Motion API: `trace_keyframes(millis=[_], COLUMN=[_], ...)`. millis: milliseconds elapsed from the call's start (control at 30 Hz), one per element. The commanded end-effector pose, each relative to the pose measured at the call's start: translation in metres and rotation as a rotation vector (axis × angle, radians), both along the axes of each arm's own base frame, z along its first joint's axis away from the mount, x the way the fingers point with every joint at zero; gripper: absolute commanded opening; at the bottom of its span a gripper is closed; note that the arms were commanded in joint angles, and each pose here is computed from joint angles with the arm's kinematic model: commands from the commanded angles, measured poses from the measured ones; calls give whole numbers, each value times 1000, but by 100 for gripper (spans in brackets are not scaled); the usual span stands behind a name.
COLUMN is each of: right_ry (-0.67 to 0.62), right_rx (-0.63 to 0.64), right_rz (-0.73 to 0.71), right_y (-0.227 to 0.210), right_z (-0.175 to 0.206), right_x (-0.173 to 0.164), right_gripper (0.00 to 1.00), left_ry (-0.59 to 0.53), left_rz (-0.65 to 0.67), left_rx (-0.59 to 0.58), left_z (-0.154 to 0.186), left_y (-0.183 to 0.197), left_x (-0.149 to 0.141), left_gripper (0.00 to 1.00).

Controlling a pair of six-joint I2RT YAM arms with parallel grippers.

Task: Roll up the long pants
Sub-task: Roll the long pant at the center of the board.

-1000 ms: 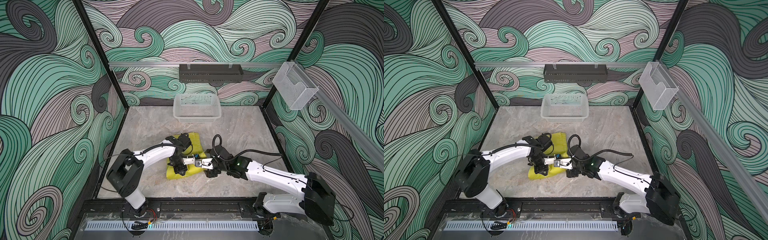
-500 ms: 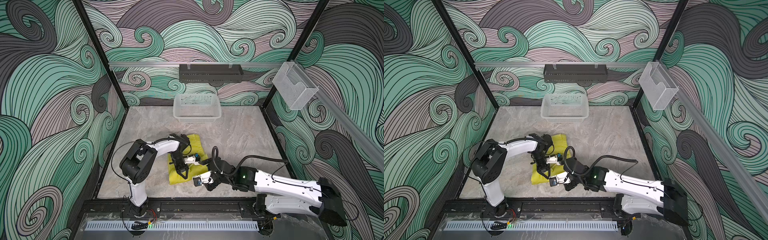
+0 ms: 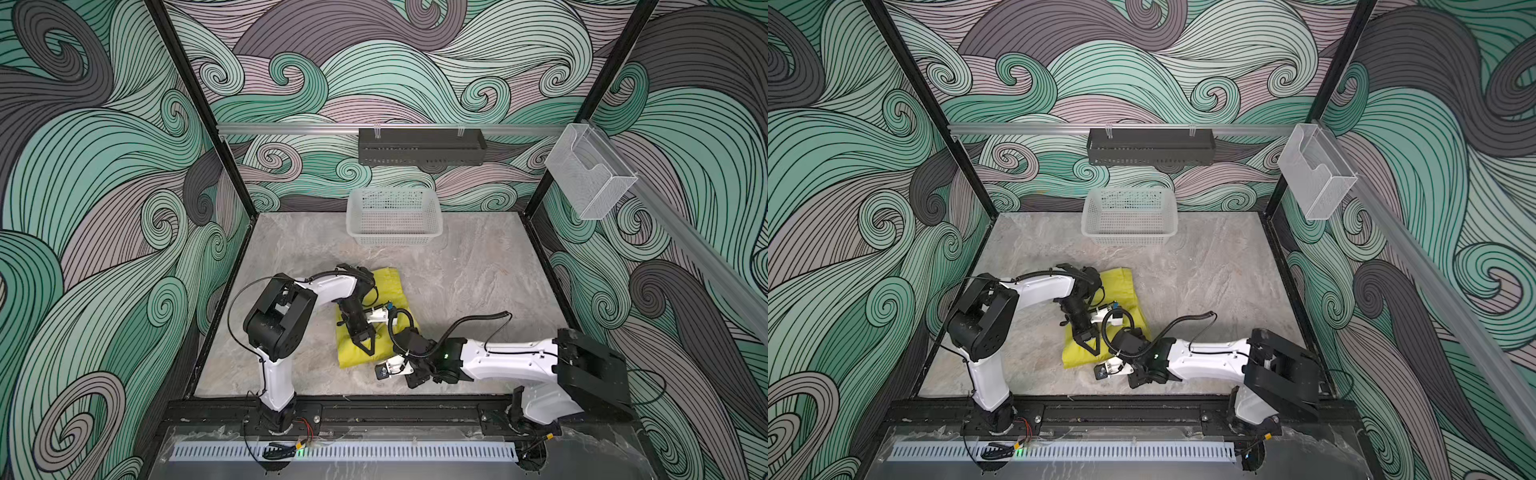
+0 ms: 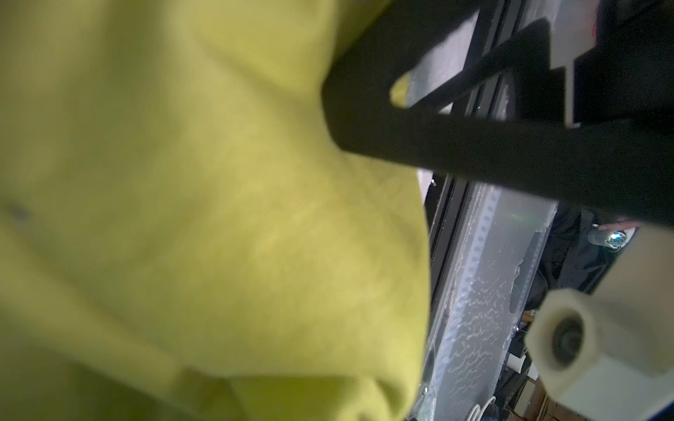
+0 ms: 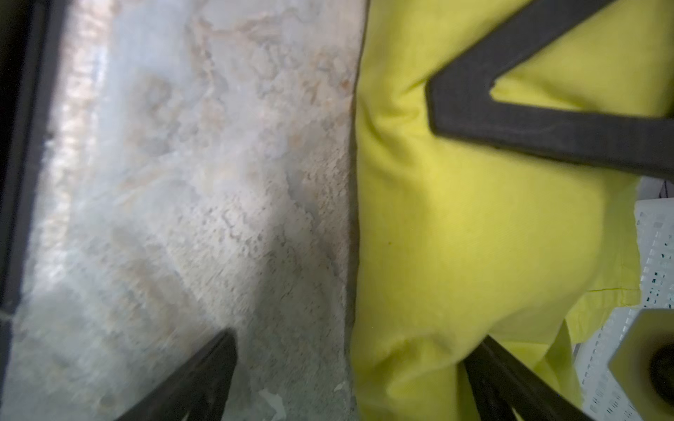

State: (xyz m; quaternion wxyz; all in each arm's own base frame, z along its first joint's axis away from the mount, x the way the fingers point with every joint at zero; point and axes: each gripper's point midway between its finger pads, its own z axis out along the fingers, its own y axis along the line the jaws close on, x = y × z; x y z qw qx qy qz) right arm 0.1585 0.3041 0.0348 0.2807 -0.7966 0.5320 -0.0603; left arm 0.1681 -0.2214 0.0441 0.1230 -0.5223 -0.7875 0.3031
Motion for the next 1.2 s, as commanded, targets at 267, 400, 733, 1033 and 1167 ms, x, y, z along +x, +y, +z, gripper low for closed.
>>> trace_keyframes(millis=[267,400,733,1033,1167], right_ry=[-162,-178,207,508,590], right_rx=[7,47,-40,-239,-355], right_rz=[-80,-49,-164,-137,-147], right_y=[6,15,16,-7,-14], right_z=[-15,-18,-45,-49,-61], right_x=[32,34,28,-11,-21], right_gripper=[99,99,99,27,10], left_ry=[17,27,8,-19,-28], left_rz=[-9,-15,-12,24,55], left_rx=[-45,-39,-44,-58,-91], left_z=[8,7,12,15,27], left_y=[-6,-5,-1,-4,-4], left_x=[3,1,-2,8,11], left_gripper=[0,0,0,0,0])
